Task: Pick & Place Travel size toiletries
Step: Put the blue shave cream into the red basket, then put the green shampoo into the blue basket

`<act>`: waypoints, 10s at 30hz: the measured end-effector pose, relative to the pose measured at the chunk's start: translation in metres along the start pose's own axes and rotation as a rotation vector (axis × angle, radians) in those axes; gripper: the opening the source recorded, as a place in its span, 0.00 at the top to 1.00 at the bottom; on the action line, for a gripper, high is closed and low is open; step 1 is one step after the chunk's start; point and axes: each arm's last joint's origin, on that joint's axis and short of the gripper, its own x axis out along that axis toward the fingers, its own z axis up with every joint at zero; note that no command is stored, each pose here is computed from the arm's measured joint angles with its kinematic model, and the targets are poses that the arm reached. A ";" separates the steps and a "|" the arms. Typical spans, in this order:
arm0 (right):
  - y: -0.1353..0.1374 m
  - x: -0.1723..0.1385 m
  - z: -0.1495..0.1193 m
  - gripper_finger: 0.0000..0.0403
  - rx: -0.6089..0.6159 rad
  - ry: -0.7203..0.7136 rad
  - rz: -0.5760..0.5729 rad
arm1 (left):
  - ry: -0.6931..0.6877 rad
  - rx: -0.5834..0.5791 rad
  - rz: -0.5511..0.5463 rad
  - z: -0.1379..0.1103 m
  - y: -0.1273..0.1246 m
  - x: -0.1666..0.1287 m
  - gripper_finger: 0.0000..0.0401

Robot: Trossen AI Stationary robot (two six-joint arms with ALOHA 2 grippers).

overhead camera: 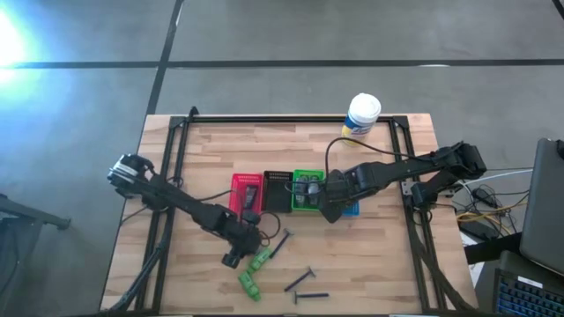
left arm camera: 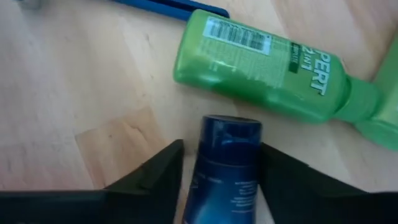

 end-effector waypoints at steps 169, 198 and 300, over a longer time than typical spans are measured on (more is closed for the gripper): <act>0.085 -0.025 -0.013 0.43 0.255 -0.047 0.847 | -0.489 0.360 0.688 0.097 -0.003 -0.093 0.61; 0.067 -0.015 -0.028 0.75 0.342 -0.077 0.578 | -0.343 0.204 0.772 0.080 -0.001 -0.093 0.31; 0.107 0.009 -0.061 0.35 0.510 -0.270 0.792 | -0.447 -0.042 0.341 0.102 -0.002 -0.063 0.65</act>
